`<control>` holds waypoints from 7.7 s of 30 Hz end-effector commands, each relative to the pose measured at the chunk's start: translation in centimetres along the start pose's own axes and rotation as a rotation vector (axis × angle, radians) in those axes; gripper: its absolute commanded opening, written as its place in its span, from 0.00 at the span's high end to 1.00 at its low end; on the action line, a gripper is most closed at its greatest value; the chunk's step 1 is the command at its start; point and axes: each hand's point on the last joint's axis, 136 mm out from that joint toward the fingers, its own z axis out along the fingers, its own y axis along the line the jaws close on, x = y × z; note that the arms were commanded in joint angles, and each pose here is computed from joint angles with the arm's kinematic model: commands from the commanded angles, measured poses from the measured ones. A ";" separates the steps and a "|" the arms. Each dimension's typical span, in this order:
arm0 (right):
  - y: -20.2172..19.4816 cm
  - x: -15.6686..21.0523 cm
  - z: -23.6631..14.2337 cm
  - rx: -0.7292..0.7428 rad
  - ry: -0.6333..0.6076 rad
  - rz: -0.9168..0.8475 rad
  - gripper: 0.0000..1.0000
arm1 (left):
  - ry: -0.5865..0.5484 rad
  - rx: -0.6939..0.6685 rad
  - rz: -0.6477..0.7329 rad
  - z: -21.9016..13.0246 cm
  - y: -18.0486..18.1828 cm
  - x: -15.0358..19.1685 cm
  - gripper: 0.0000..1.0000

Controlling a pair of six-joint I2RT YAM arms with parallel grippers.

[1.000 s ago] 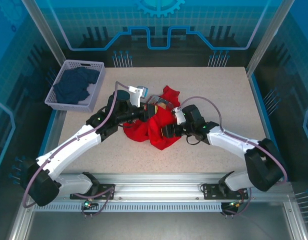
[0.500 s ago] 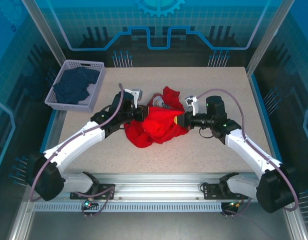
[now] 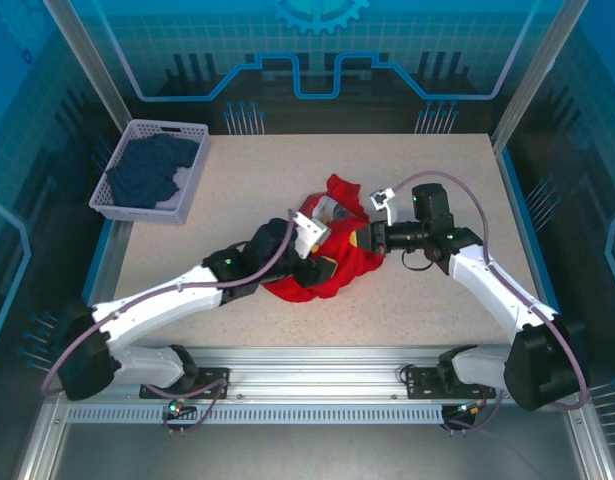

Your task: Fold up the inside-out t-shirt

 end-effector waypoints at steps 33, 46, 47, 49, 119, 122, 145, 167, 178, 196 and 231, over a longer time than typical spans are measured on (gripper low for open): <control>2.3 2.7 -4.8 0.367 -0.056 -0.394 0.53 | -0.185 0.519 -0.295 -5.9 -3.8 -8.3 1.00; 0.8 -0.1 0.4 0.331 -0.058 -0.407 0.40 | -0.170 0.495 -0.273 -6.2 -3.6 -7.3 1.00; 0.8 -0.5 0.5 0.334 -0.058 -0.410 0.40 | -0.171 0.491 -0.274 -6.1 -3.5 -7.3 1.00; 0.6 -1.0 0.8 0.338 -0.054 -0.417 0.41 | -0.170 0.487 -0.276 -6.1 -3.3 -7.1 1.00; 6.3 -0.7 -1.7 -0.111 -0.129 -0.264 1.00 | -0.043 0.123 -0.144 -1.2 -0.6 -4.3 1.00; 5.2 -1.1 -2.4 -0.029 -0.138 -0.262 1.00 | -0.201 0.529 -0.178 -7.1 -5.3 -6.7 1.00; 5.2 -0.7 -3.3 0.295 -0.055 -0.461 0.58 | -0.321 0.570 -0.239 -11.4 -3.2 -7.6 1.00; 11.4 2.6 1.2 -0.003 -0.025 -0.644 0.76 | -0.307 0.552 -0.243 -11.2 -3.0 -7.4 1.00; 10.9 4.4 1.4 -0.088 -0.020 -0.550 0.62 | -0.310 0.547 -0.247 -11.2 -2.9 -7.4 1.00; 12.0 2.1 1.8 -0.130 -0.075 -0.541 0.84 | -0.313 0.540 -0.240 -11.2 -2.9 -7.2 1.00; 17.4 -2.5 -0.4 -0.300 -0.168 -0.405 1.00 | -0.288 0.205 -0.048 -9.0 -2.2 -5.4 0.50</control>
